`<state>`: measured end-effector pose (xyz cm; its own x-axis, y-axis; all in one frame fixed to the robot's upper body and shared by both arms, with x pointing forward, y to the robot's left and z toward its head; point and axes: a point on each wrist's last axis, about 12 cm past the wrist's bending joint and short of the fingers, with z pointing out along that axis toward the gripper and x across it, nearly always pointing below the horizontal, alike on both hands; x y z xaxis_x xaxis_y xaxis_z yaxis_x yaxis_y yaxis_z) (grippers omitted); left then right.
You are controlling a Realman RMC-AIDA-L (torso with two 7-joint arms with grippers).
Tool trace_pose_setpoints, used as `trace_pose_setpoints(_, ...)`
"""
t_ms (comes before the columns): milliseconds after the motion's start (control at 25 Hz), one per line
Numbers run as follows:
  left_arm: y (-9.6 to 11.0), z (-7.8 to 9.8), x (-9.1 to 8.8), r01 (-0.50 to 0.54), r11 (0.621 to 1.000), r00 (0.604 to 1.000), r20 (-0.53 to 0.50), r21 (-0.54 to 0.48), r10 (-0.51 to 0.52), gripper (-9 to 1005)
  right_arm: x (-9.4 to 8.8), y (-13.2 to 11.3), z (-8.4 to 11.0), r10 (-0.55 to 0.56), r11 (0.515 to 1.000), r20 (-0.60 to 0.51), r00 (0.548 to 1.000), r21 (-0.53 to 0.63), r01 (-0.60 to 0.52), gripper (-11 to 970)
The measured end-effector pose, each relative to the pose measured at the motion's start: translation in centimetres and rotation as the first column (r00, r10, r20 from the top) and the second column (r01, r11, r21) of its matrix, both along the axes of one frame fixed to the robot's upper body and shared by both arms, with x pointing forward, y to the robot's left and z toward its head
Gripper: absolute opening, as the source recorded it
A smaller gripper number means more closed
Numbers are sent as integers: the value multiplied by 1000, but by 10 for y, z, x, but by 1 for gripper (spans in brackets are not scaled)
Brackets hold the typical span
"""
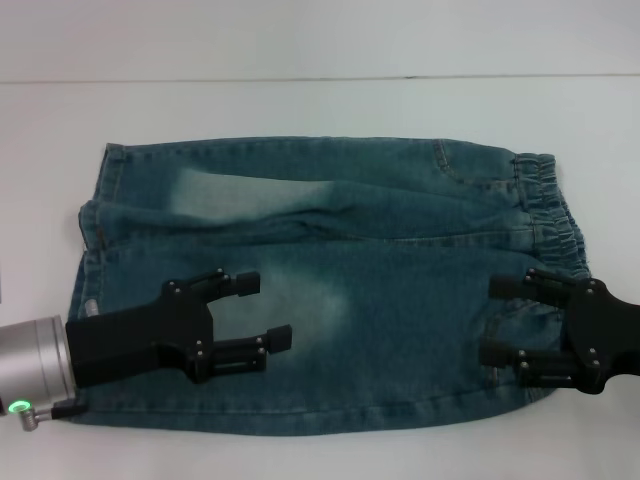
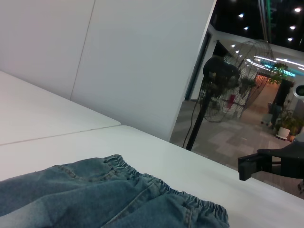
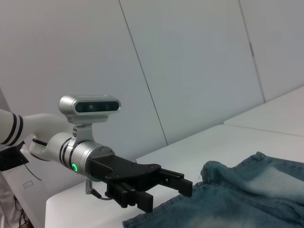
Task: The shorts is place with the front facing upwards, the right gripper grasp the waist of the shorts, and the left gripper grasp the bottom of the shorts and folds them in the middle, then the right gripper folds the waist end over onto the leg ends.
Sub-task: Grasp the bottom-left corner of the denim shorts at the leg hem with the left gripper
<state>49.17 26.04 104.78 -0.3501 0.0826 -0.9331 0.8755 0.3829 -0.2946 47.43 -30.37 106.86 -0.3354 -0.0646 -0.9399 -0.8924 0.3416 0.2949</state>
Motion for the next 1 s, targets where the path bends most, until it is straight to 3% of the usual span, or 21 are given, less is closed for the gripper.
trace_pose_setpoints(440,3,1,-6,8,1000,1000,-10,-18,-8,874,3,1,2,3,1000,7,1000,2,-3,924)
trace_pose_setpoints(720,39,10,-22,-69,998,996,-59,7,70,874,4,1,2,3,1000,8,1000,2,-3,925)
trace_pose_setpoints(1000,87,16,-47,-183,979,972,-129,90,194,874,4,1,2,-2,1000,7,1000,-1,2,925)
